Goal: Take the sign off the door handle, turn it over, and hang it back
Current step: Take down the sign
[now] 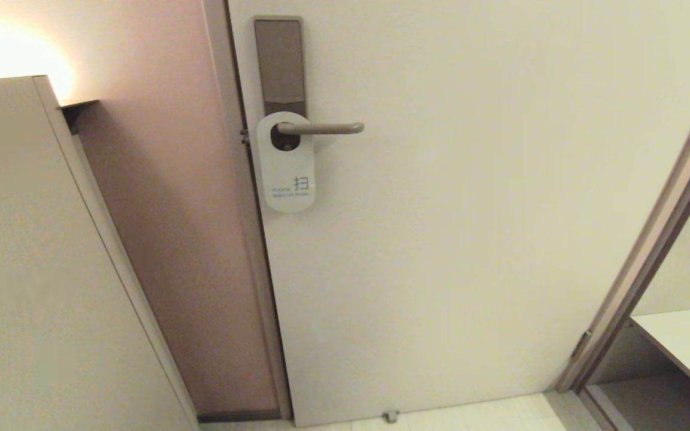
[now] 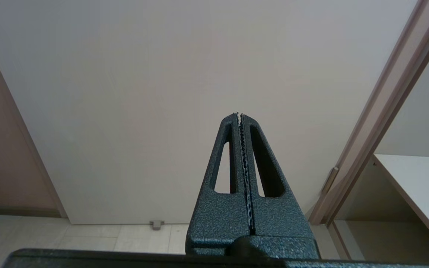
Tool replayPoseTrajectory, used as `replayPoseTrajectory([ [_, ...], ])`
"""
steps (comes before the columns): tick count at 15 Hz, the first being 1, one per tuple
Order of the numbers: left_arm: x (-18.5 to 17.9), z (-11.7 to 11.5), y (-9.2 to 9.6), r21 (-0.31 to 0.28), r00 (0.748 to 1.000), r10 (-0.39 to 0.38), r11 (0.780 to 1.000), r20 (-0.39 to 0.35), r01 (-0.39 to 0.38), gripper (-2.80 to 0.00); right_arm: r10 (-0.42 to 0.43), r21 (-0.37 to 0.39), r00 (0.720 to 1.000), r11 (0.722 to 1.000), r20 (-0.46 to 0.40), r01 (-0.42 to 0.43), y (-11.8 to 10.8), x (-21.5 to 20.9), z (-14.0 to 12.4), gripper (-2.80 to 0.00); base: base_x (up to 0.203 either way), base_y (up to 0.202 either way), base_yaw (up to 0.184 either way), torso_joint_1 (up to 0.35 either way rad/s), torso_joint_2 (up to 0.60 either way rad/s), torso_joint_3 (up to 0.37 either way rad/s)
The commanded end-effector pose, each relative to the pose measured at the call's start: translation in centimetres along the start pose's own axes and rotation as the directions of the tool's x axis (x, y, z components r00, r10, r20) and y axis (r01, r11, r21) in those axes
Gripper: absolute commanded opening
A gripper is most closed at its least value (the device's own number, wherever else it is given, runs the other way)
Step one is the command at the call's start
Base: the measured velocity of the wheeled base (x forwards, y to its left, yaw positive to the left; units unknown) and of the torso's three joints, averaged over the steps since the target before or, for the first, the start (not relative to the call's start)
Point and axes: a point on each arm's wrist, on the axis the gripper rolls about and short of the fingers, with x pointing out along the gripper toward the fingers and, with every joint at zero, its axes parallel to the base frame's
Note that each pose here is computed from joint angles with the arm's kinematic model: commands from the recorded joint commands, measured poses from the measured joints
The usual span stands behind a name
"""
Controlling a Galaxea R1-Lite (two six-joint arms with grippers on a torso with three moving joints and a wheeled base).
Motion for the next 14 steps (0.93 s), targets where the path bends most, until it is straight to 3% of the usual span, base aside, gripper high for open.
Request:
replayPoseTrajectory([
  [1,-0.2,0.6,0.0,0.001,1.0,-0.001,1.0,0.016,0.001,-2.8,0.001,0.0,1.0,1.0,0.001,-0.001,0.0,0.0,0.0,-2.8,0.0,0.0,0.0,0.0,0.0,0.0],
  [9,0.1,5.1,0.3,0.0,1.0,-0.007,1.0,-0.025,0.007,-2.8,0.001,0.0,1.0,1.0,0.001,-0.001,0.0,0.0,0.0,-2.8,0.0,0.0,0.0,0.0,0.0,0.0],
  [14,2.7,9.2,0.5,-0.007,0.995,-0.066,0.998,-0.069,0.065,-2.8,0.002,0.0,1.0,1.0,0.0,-0.002,0.0,0.0,0.0,-2.8,0.0,0.0,0.0,0.0,0.0,0.0],
])
